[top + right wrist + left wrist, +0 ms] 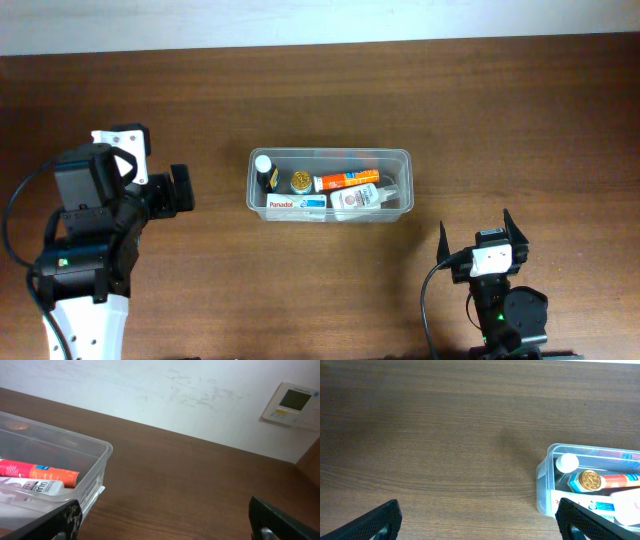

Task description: Pack container

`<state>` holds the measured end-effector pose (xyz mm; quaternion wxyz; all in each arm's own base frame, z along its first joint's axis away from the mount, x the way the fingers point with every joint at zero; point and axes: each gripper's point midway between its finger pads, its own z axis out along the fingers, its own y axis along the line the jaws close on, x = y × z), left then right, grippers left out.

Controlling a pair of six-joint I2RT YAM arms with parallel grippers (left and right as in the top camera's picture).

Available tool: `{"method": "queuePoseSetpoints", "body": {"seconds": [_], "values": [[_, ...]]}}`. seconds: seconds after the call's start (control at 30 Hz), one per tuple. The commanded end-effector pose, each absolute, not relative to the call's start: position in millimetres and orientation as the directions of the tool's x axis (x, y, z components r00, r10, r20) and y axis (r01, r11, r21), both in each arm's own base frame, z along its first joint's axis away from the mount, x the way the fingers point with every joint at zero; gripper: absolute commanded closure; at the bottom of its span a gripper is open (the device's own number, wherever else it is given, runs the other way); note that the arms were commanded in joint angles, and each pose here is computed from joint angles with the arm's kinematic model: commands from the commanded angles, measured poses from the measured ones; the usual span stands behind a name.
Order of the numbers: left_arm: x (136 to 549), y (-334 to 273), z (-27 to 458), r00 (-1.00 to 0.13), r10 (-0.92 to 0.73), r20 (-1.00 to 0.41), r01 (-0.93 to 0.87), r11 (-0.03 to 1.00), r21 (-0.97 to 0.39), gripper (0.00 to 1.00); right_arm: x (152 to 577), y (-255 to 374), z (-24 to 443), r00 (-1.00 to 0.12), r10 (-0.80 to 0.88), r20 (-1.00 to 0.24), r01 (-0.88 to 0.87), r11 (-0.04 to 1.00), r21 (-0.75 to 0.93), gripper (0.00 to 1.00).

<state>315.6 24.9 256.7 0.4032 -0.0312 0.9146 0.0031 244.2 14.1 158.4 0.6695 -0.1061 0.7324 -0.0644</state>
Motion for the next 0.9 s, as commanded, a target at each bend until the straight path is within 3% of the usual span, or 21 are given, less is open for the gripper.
{"method": "queuePoseSetpoints", "body": {"seconds": [0.0,0.5,0.7,0.87], "values": [[316,25,256,-0.674,-0.057,-0.736,-0.061,0.998,-0.021,0.01,244,14,155,-0.082,-0.241,-0.967,-0.069,0.969,-0.236,0.02],[316,8,251,-0.671,-0.057,-0.739,0.011,0.996,-0.087,0.01,244,14,155,-0.082,-0.241,-0.967,-0.069,0.969,-0.236,0.02],[333,10,253,-0.474,-0.033,-0.880,0.030,0.998,-0.054,0.01,244,14,155,-0.082,-0.241,-0.967,-0.069,0.969,-0.236,0.01],[329,9,249,-0.226,-0.007,-0.974,0.040,0.999,-0.017,0.01,244,14,155,-0.082,-0.241,-0.967,-0.069,0.969,-0.236,0.02]]}}
